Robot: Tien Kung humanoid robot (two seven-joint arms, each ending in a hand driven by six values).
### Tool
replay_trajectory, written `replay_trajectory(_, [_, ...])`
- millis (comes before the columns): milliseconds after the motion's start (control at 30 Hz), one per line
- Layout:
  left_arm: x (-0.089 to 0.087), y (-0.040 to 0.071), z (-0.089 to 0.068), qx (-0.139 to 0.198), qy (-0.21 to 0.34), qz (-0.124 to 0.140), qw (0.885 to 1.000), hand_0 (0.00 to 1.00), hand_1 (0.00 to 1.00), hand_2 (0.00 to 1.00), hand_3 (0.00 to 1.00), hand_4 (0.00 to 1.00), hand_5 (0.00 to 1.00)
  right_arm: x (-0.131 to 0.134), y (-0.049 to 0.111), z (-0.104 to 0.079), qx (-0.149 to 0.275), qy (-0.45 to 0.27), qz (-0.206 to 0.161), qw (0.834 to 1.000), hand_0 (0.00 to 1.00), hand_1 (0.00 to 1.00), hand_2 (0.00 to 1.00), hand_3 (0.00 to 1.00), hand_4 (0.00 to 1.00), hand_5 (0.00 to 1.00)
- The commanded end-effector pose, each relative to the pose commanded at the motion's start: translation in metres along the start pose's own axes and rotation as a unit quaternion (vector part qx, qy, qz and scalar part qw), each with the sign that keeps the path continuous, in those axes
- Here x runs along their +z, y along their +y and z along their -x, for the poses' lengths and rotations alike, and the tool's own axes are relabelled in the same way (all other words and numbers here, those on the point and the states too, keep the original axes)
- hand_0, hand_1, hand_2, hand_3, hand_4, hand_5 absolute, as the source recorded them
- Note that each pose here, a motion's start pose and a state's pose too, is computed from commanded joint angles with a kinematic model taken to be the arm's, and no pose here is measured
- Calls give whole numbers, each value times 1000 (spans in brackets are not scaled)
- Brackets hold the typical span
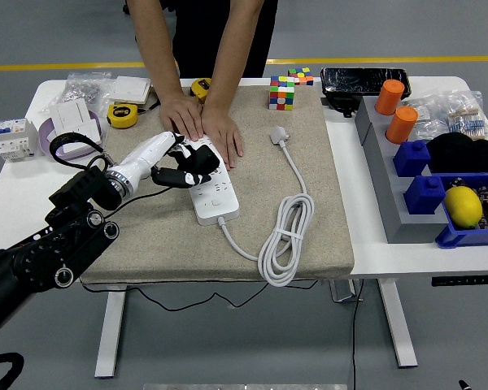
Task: Pick up the plug,place it near the board,insert it into the board,press the button
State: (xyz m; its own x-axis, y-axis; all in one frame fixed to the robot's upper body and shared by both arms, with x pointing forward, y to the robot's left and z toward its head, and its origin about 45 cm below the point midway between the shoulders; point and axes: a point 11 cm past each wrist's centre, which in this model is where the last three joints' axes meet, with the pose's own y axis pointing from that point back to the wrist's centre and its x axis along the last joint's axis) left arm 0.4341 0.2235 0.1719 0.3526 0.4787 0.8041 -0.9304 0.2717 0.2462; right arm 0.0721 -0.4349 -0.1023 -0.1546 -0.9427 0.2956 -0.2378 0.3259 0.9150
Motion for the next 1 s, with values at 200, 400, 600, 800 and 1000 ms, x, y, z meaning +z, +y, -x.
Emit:
replay_trajectory(200, [-3, -3, -10, 15, -35, -1, 999, 687, 557, 429, 480, 499, 2, -3, 0, -1, 1, -1, -3, 1000, 930, 848, 795, 800, 998, 998])
replay_trajectory(400, [-6, -5, -19, 33, -97, 5, 995, 667, 554, 428, 480, 498, 2, -5, 0, -5, 4, -1, -3, 1000, 930, 849, 797, 800, 998, 998])
replay_trajectory(600, [-10, -6, -20, 46, -149, 13, 988, 659, 550, 432, 485, 502, 2, -7, 0, -6, 5, 0, -5, 1000, 930, 849, 797, 799, 998, 998])
replay_trajectory(800, [-11, -7, -16, 42, -182, 22, 982, 646, 548, 438, 490, 513, 2, -11, -1, -7, 5, 3, -9, 1000, 929, 850, 797, 800, 998, 998])
replay_trajectory(1000, [-14, -7, -15, 45, -212, 29, 976, 639, 545, 437, 492, 513, 2, -14, -1, -9, 7, 5, -10, 1000, 929, 850, 797, 799, 998, 998])
